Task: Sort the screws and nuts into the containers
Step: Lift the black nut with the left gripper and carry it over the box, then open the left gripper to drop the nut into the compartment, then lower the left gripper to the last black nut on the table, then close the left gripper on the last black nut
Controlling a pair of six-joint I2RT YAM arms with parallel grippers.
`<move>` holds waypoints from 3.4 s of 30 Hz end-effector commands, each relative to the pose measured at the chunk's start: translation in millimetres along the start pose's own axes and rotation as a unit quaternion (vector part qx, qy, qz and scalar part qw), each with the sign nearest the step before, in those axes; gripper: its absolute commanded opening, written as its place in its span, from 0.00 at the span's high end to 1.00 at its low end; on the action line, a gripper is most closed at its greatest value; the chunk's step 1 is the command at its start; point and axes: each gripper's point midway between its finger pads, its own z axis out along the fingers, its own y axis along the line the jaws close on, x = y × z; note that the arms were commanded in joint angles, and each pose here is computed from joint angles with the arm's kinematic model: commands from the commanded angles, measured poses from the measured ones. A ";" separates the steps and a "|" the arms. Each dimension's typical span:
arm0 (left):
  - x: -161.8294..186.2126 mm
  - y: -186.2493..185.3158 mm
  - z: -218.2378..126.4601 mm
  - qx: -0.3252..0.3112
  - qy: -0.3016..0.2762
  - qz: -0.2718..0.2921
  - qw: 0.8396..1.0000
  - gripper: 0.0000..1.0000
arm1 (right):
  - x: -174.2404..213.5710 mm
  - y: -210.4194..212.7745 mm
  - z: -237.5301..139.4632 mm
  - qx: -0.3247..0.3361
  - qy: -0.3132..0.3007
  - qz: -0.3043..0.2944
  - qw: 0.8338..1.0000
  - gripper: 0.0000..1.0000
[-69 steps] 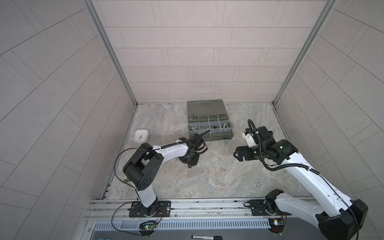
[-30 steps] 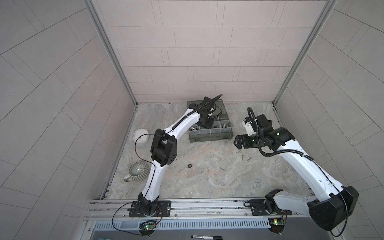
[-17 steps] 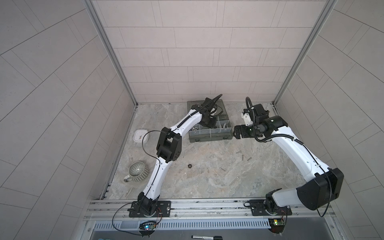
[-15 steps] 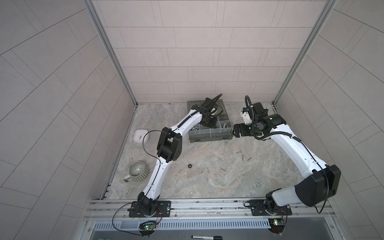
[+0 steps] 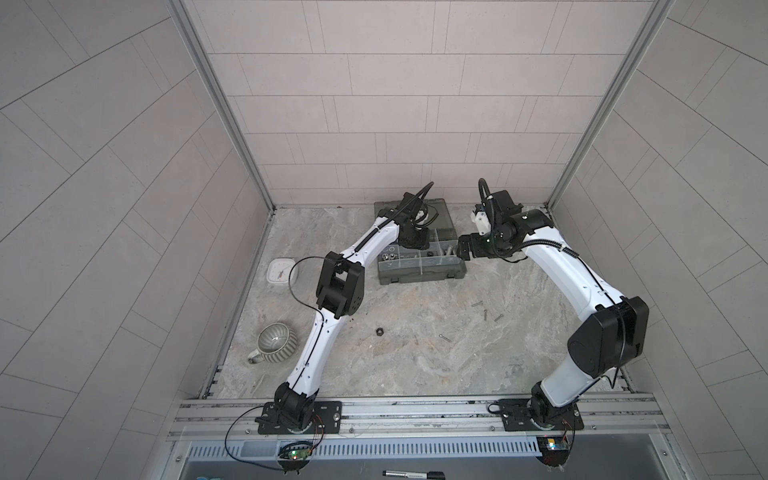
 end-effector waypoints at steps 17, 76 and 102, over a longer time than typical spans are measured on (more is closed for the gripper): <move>-5.4 -26.3 -58.3 0.028 -0.031 0.004 0.999 0.38 | 12.9 -1.1 -5.1 -0.014 0.017 0.007 1.000 0.01; 291.6 48.2 -94.9 -0.173 0.152 -0.139 0.963 0.42 | 150.8 41.9 -28.6 -0.028 0.006 -0.055 0.998 0.01; 307.7 48.0 -89.0 -0.197 0.188 -0.128 0.954 0.55 | 158.1 37.5 -21.5 -0.029 0.020 -0.060 0.998 0.01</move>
